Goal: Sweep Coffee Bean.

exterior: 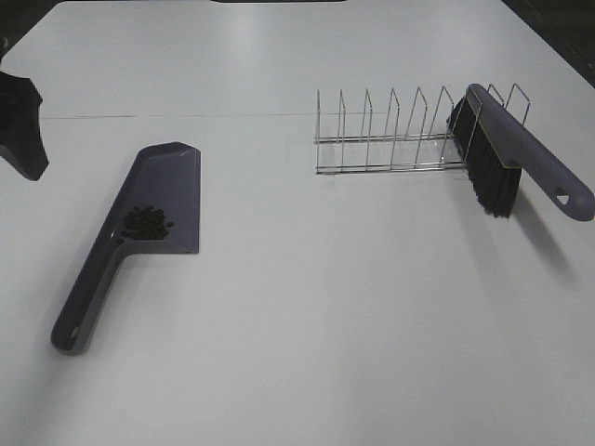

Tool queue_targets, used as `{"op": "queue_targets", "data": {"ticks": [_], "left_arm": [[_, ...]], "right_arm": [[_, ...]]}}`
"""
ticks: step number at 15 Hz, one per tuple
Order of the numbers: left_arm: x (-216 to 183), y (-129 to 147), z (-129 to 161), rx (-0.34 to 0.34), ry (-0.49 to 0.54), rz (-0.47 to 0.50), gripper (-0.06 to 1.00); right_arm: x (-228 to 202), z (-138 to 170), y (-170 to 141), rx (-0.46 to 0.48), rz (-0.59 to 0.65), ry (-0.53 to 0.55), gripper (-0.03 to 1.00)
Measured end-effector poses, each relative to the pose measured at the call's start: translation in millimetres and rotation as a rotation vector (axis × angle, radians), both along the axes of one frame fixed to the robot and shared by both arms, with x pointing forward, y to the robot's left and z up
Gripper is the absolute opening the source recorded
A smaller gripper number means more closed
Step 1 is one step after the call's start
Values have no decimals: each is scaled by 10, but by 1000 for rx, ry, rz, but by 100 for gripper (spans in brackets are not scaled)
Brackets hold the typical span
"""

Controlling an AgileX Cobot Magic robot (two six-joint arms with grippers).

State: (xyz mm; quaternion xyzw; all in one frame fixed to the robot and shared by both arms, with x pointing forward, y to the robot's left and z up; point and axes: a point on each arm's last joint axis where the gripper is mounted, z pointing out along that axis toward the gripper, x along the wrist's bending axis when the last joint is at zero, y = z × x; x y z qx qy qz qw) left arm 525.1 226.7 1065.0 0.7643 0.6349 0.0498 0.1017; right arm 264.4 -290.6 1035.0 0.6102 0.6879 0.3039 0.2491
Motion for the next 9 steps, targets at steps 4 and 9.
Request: {"op": "queue_targets", "data": {"ticks": [4,9], "left_arm": [[-428,106,50,1,-17,-22,82],[-1076,260,169,-28,-112,-24,81]], "right_arm": [[-111,0,-6,5,1,-74,57],[-177,2,-12,6,0,-120,57]]}}
